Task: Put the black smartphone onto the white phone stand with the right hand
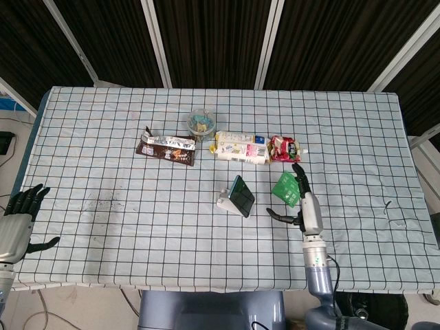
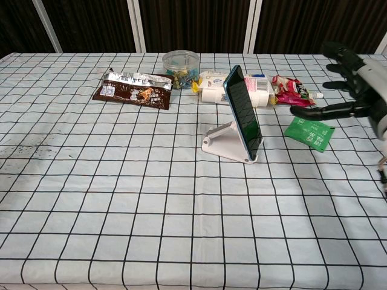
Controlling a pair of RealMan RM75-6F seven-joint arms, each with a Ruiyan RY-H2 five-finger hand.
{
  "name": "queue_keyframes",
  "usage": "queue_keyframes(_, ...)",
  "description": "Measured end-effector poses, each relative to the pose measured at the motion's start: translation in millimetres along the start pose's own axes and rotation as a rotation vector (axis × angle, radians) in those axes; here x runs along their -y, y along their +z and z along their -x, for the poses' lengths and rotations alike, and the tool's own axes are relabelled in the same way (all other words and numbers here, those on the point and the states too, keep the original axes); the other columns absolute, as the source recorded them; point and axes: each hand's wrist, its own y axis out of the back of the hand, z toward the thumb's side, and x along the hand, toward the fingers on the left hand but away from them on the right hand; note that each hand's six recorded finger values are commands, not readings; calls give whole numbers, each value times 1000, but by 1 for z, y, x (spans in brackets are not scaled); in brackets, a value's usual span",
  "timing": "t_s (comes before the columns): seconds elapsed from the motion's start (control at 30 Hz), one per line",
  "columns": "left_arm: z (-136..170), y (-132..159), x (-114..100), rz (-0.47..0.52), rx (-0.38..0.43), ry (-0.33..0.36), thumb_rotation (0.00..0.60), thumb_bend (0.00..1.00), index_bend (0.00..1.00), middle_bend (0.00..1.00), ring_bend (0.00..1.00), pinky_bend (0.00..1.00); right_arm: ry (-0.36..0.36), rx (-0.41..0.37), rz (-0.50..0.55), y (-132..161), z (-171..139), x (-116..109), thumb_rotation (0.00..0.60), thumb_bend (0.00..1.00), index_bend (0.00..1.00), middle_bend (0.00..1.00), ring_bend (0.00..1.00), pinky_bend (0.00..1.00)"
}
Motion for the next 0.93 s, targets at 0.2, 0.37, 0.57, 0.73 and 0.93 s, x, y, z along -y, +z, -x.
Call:
queue_keyframes(0.2,1,0,0,-11,-1,6,600,0,0,0,0,0,9,27,-87,0,-13,-50,600,120,0,0,0,143)
queue_keyframes(0.37,2,0,0,-27,2,7,600,0,0,0,0,0,61,79,-179,-3,-29,-84,600,116,0,0,0,143)
queue_keyframes(0.57,2,0,1,-59,4,14,600,0,0,0,0,0,96,102,-495,-10,-51,-131,600,93,0,0,0,144)
queue_keyframes(0.73,2,-2,0,-84,-5,25,600,0,0,0,0,0,94,146,-777,-19,-72,-168,600,94,0,0,0,143)
queue_keyframes(0.93,3,-3,0,-94,-12,32,600,0,0,0,0,0,63,189,-913,-28,-82,-190,600,93,0,0,0,144)
